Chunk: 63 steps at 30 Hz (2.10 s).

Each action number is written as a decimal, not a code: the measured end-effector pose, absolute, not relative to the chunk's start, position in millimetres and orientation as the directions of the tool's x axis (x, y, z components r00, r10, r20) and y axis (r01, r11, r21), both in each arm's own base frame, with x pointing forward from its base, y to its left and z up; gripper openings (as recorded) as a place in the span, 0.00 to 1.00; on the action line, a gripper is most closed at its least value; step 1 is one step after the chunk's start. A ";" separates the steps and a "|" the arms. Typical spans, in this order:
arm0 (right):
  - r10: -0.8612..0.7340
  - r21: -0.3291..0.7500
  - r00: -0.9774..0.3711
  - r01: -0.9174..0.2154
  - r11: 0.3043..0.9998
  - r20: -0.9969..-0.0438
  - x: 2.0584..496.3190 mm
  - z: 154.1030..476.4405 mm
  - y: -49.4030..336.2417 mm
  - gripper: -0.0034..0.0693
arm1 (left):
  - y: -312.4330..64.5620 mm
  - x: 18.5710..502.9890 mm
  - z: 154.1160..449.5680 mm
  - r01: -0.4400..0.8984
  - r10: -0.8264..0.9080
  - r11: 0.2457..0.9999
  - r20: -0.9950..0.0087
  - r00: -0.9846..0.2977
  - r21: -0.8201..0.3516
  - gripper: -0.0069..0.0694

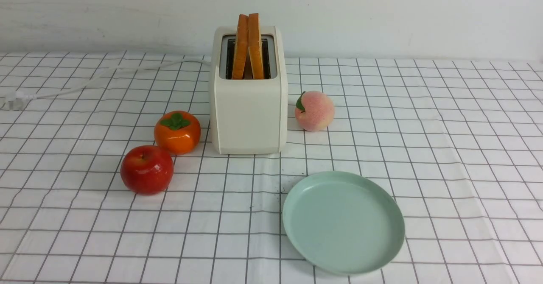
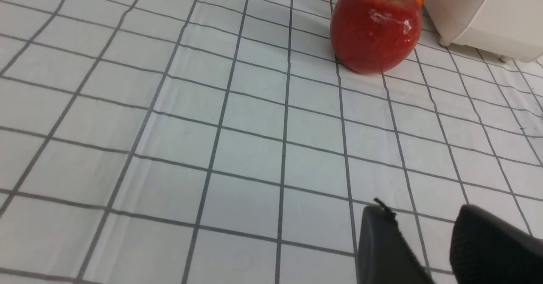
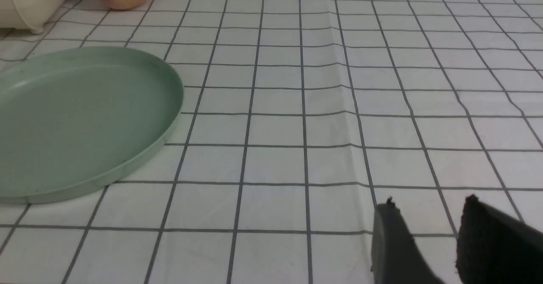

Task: Take toasted bread from bread machine on white checkered table place on plate.
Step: 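Reach for a toast slice standing in the toaster with the left gripper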

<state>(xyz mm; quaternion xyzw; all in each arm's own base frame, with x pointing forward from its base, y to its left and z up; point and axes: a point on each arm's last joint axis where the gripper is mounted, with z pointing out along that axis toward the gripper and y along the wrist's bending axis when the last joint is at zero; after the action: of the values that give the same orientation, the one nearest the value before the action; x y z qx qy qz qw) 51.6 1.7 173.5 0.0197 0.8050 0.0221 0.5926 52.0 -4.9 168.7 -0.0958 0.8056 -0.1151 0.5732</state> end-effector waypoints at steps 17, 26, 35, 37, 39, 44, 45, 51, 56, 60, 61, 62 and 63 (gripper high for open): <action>0.058 0.059 -0.297 0.006 0.998 -0.953 51.6 173.5 1.7 0.38 | -4.9 52.1 168.8 -0.022 -0.286 0.955 -0.902 -0.324 -0.295 0.40; 0.058 0.059 -0.297 0.006 0.998 -0.953 51.6 173.5 1.7 0.38 | -6.8 56.5 194.5 0.042 -0.722 0.685 -0.685 -0.093 -0.728 0.40; 0.058 0.059 -0.297 0.006 0.998 -0.953 51.6 173.5 1.7 0.38 | 1.2 54.6 219.0 0.148 -0.910 0.415 -0.411 0.058 -0.897 0.39; 0.058 0.059 -0.297 0.006 0.998 -0.953 51.6 173.5 1.7 0.38 | -3.9 52.0 235.0 0.155 -0.895 0.440 -0.445 0.003 -0.884 0.35; 0.058 0.059 -0.297 0.006 0.998 -0.953 51.6 173.5 1.7 0.38 | -8.1 51.2 249.3 0.149 -0.873 0.474 -0.485 -0.047 -0.868 0.31; 0.058 0.059 -0.297 0.006 0.998 -0.953 51.6 173.5 1.7 0.38 | -26.1 72.9 311.4 0.037 -0.625 0.723 -0.677 -0.389 -0.689 0.07; 0.058 0.059 -0.297 0.006 0.998 -0.953 51.6 173.5 1.7 0.38 | -26.5 77.4 311.7 0.022 -0.609 0.736 -0.676 -0.414 -0.677 0.07; 0.058 0.059 -0.297 0.006 0.998 -0.953 51.6 173.5 1.7 0.38 | -35.5 150.2 339.0 -0.034 -0.321 0.887 -0.563 -0.762 -0.461 0.07; 0.058 0.059 -0.297 0.006 0.998 -0.953 51.6 173.5 1.7 0.38 | -51.2 204.0 343.2 0.027 -0.234 0.896 -0.522 -0.820 -0.443 0.07; 0.058 0.059 -0.297 0.006 0.998 -0.953 51.6 173.5 1.7 0.38 | -92.9 233.1 358.9 0.211 -0.076 0.898 -0.609 -0.790 -0.386 0.07; 0.058 0.059 -0.297 0.006 0.998 -0.953 51.6 173.5 1.7 0.38 | -105.9 239.4 362.1 0.263 -0.026 0.898 -0.639 -0.769 -0.353 0.07; 0.058 0.059 -0.297 0.006 0.998 -0.953 51.6 173.5 1.7 0.38 | -115.6 245.6 366.6 0.298 0.003 0.896 -0.668 -0.744 -0.328 0.07; 0.058 0.059 -0.297 0.006 0.998 -0.953 51.6 173.5 1.7 0.38 | -117.5 247.1 367.4 0.303 0.006 0.896 -0.673 -0.740 -0.324 0.07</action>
<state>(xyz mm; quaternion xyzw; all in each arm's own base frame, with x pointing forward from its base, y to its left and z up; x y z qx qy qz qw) 51.6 1.7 173.5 0.0197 0.8050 0.0221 0.5926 247.1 -117.5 367.4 0.0851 0.9084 -0.2114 0.3507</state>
